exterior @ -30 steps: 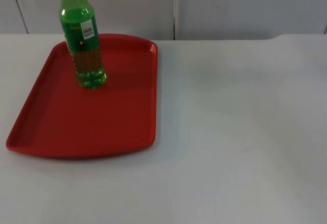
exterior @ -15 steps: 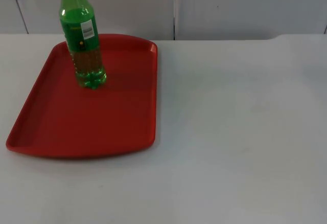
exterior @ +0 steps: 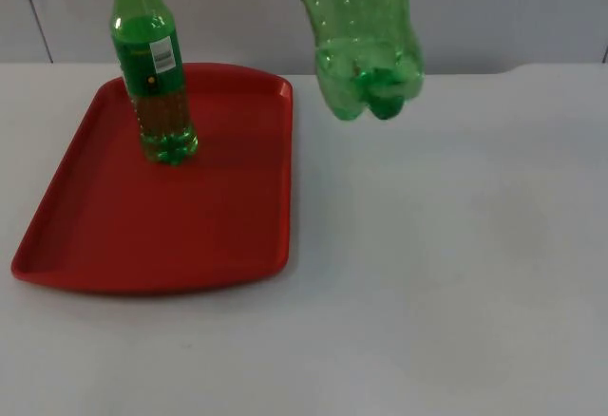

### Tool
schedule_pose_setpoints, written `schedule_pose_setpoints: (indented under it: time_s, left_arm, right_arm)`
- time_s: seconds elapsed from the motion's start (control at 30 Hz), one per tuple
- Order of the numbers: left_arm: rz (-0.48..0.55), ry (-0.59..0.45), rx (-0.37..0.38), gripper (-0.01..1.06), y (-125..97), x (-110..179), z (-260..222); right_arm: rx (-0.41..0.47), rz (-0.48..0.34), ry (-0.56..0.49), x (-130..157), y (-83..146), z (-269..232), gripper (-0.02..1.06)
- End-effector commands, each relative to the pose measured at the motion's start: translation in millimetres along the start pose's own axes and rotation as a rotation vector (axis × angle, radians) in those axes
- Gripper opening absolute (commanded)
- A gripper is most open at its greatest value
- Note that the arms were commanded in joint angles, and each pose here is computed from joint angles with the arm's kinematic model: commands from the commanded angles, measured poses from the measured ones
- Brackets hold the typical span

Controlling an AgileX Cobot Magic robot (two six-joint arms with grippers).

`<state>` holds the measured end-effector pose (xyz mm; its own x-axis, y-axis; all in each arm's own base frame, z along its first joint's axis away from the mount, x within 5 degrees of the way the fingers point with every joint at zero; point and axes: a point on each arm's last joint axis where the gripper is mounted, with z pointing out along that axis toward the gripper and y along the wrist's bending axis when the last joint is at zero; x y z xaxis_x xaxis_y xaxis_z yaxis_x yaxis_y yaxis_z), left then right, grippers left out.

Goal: Place the bottle upright on the tray.

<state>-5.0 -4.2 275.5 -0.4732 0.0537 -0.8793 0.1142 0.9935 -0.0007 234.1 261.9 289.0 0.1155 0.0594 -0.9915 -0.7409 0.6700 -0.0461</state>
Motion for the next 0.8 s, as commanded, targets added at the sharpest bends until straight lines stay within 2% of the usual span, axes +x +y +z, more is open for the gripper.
schedule_pose_setpoints:
  time_s: [0.0, 0.07, 0.1, 0.17, 0.2, 0.23, 0.27, 0.33, 0.47, 0.6, 0.77]
  left_arm:
    - [-0.007, -0.004, 0.002, 1.05, -0.2, 0.7, 0.1]
    - [-0.007, -0.004, 0.002, 1.05, -0.2, 0.7, 0.1]
    - [-0.007, -0.004, 0.002, 1.05, -0.2, 0.7, 0.1]
    - [-0.007, -0.004, 0.002, 1.05, -0.2, 0.7, 0.1]
    - [-0.007, -0.004, 0.002, 1.05, -0.2, 0.7, 0.1]
    - [-0.007, -0.004, 0.002, 1.05, -0.2, 0.7, 0.1]
    - [-0.007, -0.004, 0.002, 1.05, -0.2, 0.7, 0.1]
    - [-0.007, -0.004, 0.002, 1.05, -0.2, 0.7, 0.1]
    - [-0.007, -0.004, 0.002, 1.05, -0.2, 0.7, 0.1]
    - [-0.007, -0.004, 0.002, 1.05, -0.2, 0.7, 0.1]
    - [-0.007, -0.004, 0.002, 1.05, -0.2, 0.7, 0.1]
  right_arm:
    - [-0.018, -0.018, -0.093, 5.9, 3.8, 0.5, 0.0]
    - [-0.017, 0.015, -0.026, 29.2, 4.4, 7.4, 0.0]
    - [-0.018, 0.061, -0.025, 39.1, 4.9, 10.8, 0.0]
    - [-0.029, 0.071, -0.059, 45.6, 6.3, 13.2, 0.0]
    - [-0.074, 0.04, -0.151, 56.5, 11.2, 16.2, 0.0]
    - [-0.096, 0.014, -0.189, 67.0, 13.9, 17.5, 0.0]
    - [-0.111, -0.003, -0.157, 80.9, 16.0, 20.8, 0.0]
    - [-0.126, -0.008, -0.146, 87.7, 17.6, 24.4, 0.0]
    - [-0.245, -0.055, -0.105, 122.3, 30.1, 43.6, 0.0]
    - [-0.278, -0.049, -0.119, 137.1, 33.8, 63.6, 0.0]
    - [-0.286, 0.007, -0.164, 147.2, 35.0, 92.6, 0.0]
